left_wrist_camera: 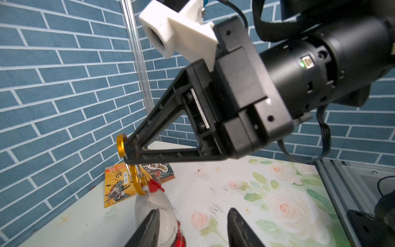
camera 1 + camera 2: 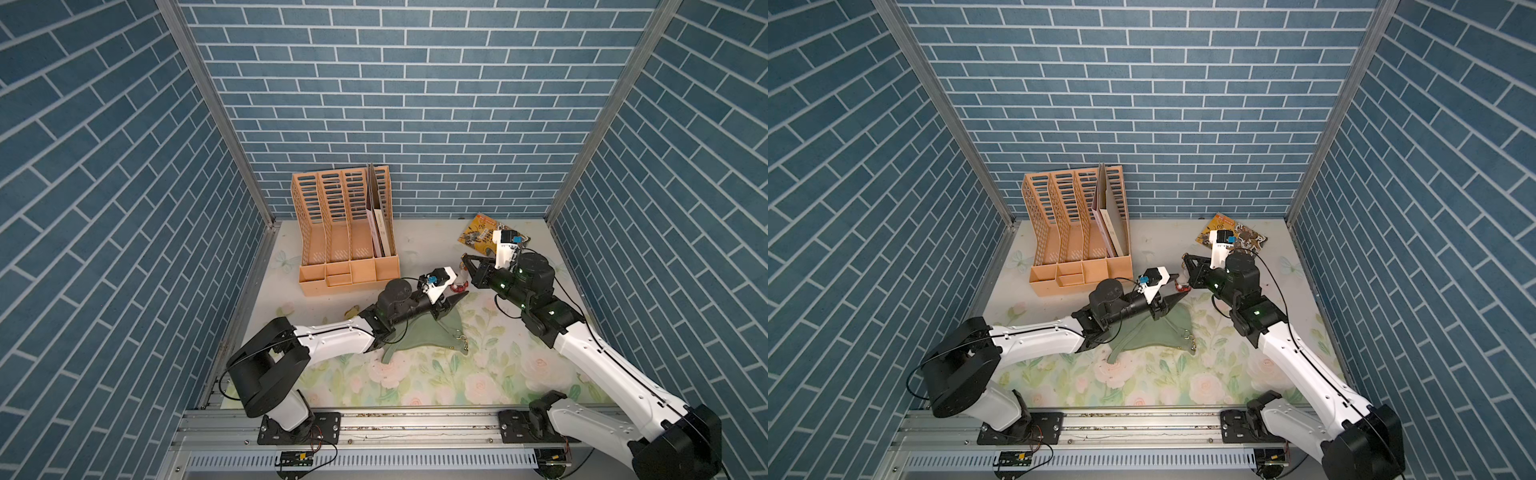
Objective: Remove the decoration from the bag
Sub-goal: Place the decoration item at the center of the board.
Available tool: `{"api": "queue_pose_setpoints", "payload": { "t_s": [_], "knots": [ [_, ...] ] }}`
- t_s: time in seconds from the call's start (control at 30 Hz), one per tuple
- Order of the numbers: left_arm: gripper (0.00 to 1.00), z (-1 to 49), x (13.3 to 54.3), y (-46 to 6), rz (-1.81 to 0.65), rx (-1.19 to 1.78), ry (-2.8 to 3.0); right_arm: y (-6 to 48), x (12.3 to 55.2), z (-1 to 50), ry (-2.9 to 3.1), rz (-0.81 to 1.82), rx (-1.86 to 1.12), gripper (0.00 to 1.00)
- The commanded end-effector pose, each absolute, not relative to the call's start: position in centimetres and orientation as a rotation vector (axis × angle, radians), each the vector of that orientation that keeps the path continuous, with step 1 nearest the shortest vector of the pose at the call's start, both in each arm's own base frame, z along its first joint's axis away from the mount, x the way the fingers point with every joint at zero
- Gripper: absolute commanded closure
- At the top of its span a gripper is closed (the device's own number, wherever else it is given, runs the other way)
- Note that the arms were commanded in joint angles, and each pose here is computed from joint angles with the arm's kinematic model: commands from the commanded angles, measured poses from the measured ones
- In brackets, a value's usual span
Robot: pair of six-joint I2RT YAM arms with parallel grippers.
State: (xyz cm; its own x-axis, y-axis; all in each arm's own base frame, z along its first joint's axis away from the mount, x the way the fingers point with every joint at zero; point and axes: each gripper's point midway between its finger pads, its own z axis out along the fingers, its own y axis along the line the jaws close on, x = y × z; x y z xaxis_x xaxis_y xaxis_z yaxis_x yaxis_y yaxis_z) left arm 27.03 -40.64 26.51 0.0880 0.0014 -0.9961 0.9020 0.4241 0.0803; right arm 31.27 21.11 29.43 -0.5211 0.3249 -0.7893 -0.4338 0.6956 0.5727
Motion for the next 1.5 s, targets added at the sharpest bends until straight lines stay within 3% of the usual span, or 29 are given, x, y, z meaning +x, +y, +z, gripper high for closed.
{"api": "queue_pose_setpoints", "payload": {
  "t_s": [0.0,0.43,0.67,1.03,1.47],
  "knots": [
    [0.47,28.1,27.8,-40.8,-0.860,0.863,1.273,21.5,30.6,31.1,1.846,1.032,-0.080,0.88],
    [0.56,28.3,29.7,-40.5,-0.847,0.833,1.267,22.4,29.5,31.4,1.851,1.101,-0.110,0.89],
    [0.69,28.1,29.9,-40.6,-0.843,0.827,1.264,22.6,29.3,31.5,1.848,1.119,-0.125,0.89],
    [0.74,28.6,30.5,-40.2,-0.817,0.793,1.268,23.3,28.9,31.0,1.863,1.143,-0.152,0.89],
    [0.97,28.6,30.7,-40.1,-0.814,0.779,1.285,23.8,28.4,28.7,1.911,1.129,-0.188,0.86]
  ]
}}
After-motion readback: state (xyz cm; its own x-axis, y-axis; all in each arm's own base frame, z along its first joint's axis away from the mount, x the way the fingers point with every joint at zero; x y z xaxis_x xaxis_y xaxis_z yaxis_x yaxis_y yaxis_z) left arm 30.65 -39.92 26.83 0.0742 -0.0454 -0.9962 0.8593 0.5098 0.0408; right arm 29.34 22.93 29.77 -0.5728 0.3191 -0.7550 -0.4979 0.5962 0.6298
